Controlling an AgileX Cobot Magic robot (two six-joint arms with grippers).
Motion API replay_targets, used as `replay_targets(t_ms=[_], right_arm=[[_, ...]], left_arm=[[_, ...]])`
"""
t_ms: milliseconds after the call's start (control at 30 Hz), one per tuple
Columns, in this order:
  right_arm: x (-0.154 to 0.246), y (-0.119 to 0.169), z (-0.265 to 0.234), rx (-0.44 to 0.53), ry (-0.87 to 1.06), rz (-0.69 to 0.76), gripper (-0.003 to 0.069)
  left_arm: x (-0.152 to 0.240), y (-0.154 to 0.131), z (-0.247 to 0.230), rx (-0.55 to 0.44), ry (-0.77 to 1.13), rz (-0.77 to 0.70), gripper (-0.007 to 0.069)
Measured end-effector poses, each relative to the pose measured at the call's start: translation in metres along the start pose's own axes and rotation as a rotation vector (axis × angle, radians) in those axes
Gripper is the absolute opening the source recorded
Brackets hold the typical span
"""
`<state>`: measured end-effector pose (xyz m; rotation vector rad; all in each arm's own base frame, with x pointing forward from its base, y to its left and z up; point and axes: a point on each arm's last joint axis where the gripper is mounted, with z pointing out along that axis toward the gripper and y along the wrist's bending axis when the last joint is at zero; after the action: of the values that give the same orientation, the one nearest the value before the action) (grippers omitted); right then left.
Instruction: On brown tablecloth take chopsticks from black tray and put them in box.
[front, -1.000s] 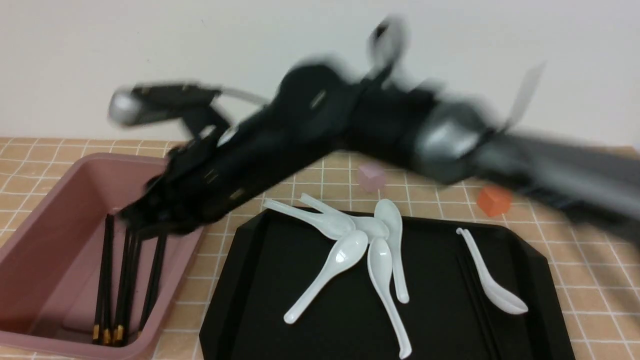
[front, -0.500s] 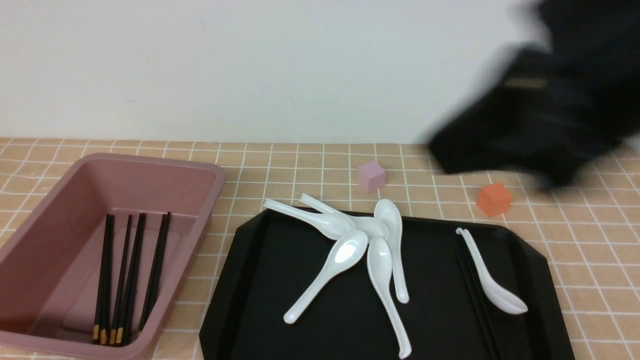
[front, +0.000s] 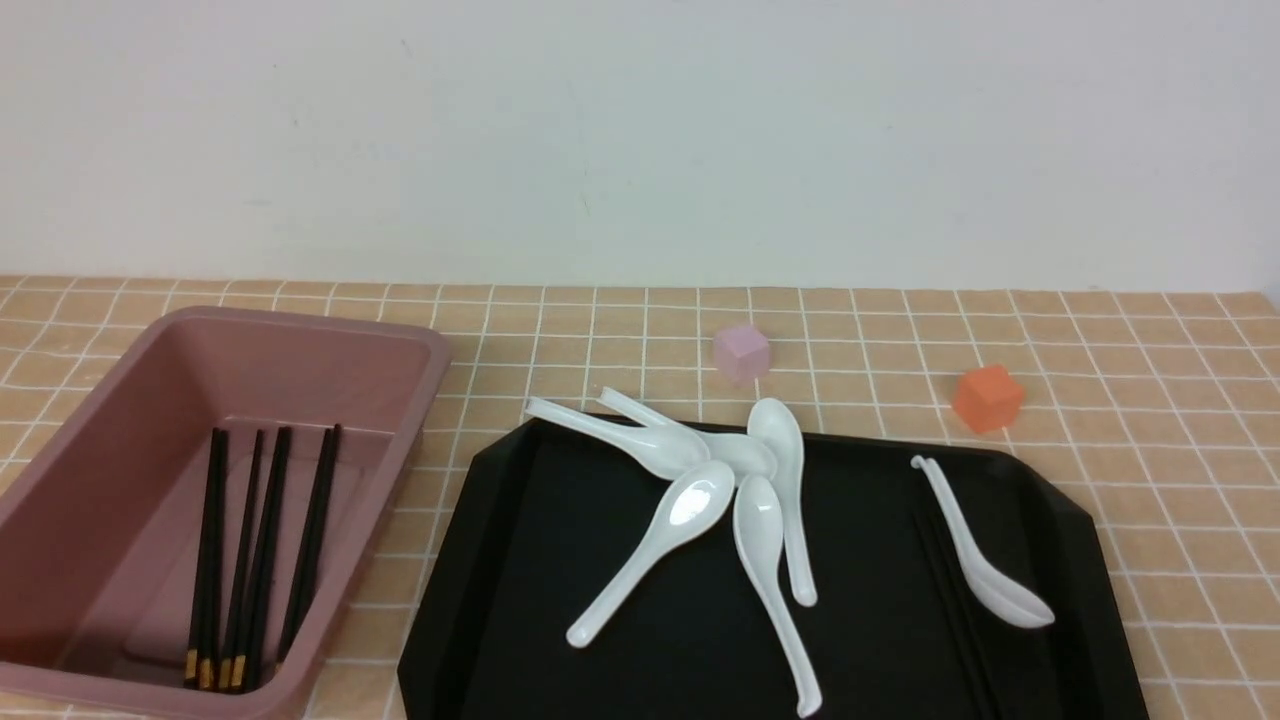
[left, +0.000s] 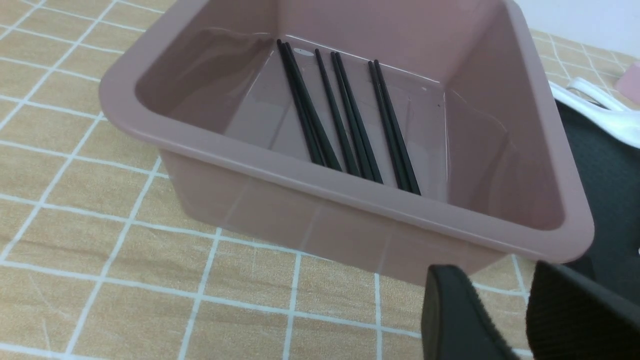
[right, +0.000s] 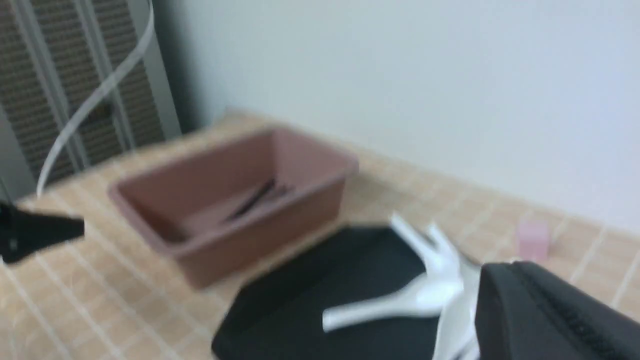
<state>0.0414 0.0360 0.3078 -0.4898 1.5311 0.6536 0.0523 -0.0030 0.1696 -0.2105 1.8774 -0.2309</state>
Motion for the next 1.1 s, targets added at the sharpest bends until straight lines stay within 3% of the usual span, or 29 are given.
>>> replay_targets(t_ms=[200,1100], right_arm=[[0.011,-0.001,-0.013,-0.016,-0.115,-0.003,0.0005],[0.034,-0.004,-0.007,-0.004,-0.056,-0.049,0.0023]], left_arm=[[0.000,0.000,0.000,0.000,0.000,0.000,0.0239],[0.000,0.000,0.000,0.000,0.000,0.000,0.0239]])
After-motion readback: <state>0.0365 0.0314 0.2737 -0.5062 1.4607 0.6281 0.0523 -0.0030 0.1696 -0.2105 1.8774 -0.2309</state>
